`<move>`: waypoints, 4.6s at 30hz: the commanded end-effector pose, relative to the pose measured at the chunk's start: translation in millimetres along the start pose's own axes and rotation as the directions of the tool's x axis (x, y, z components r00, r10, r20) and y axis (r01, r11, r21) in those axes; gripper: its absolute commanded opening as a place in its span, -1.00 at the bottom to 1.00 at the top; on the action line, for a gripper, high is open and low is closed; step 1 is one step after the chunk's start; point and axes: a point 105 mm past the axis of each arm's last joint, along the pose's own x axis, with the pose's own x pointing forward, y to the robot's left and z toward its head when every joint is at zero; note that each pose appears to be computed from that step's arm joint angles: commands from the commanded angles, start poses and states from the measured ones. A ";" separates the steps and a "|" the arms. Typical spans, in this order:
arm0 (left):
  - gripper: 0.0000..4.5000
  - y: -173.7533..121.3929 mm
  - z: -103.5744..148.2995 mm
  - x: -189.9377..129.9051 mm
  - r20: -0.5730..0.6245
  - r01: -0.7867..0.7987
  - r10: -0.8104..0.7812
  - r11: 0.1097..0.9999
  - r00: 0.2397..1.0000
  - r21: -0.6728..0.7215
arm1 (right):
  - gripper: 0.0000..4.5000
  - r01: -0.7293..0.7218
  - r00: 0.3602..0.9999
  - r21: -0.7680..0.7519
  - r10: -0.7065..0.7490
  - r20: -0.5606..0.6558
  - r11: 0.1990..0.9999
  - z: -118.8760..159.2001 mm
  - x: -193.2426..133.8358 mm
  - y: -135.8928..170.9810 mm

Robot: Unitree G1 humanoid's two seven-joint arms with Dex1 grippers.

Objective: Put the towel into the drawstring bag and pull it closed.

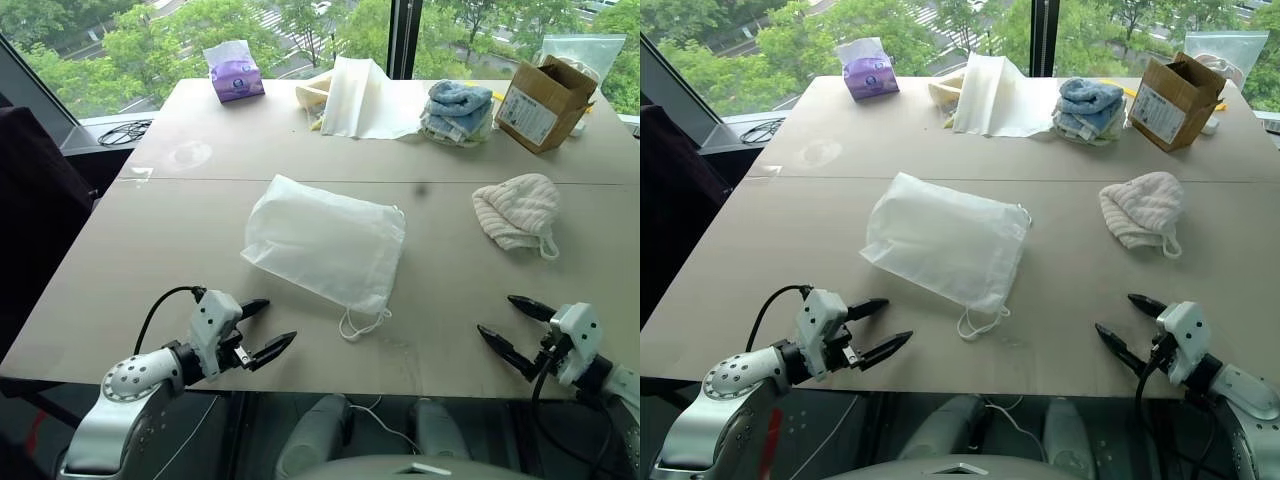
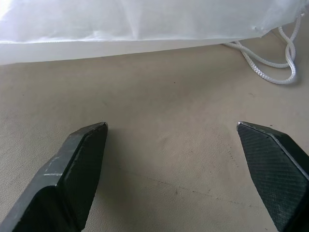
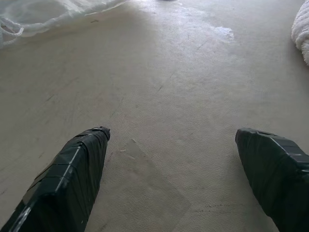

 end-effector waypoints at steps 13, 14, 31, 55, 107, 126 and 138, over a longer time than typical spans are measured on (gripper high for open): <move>0.96 -3.0 17.5 1.6 0.069 -0.018 0.015 0.999 0.998 0.045 | 0.99 -0.071 0.996 0.009 0.070 0.052 0.997 21.7 -1.0 7.8; 0.96 -3.7 17.4 1.5 0.070 -0.017 0.014 0.999 0.997 0.044 | 0.99 -0.074 0.996 0.010 0.073 0.054 0.997 22.1 -0.6 8.3; 0.96 -42.9 56.3 18.1 0.152 0.110 -0.124 0.989 0.981 0.099 | 0.99 -0.174 0.983 0.058 0.170 0.068 0.983 23.2 -3.5 23.5; 0.96 -94.8 90.4 128.5 0.101 -0.043 0.002 0.910 0.995 0.412 | 0.99 -0.219 0.971 0.085 0.209 0.114 0.972 43.3 -21.0 44.0; -0.96 33.8 107.9 101.9 0.455 -0.682 0.515 0.622 0.727 0.385 | 1.00 -0.169 0.921 0.009 0.155 0.356 0.986 82.8 20.1 38.3; -0.61 47.7 144.9 90.2 0.479 -0.526 0.341 0.784 0.809 0.329 | 1.00 0.167 0.903 0.062 -0.178 0.392 0.984 100.0 45.1 -32.7; 0.33 30.6 120.9 105.7 0.450 -0.494 0.274 0.713 0.850 0.497 | 1.00 -0.019 0.930 -0.010 0.022 0.368 1.000 97.1 43.2 9.7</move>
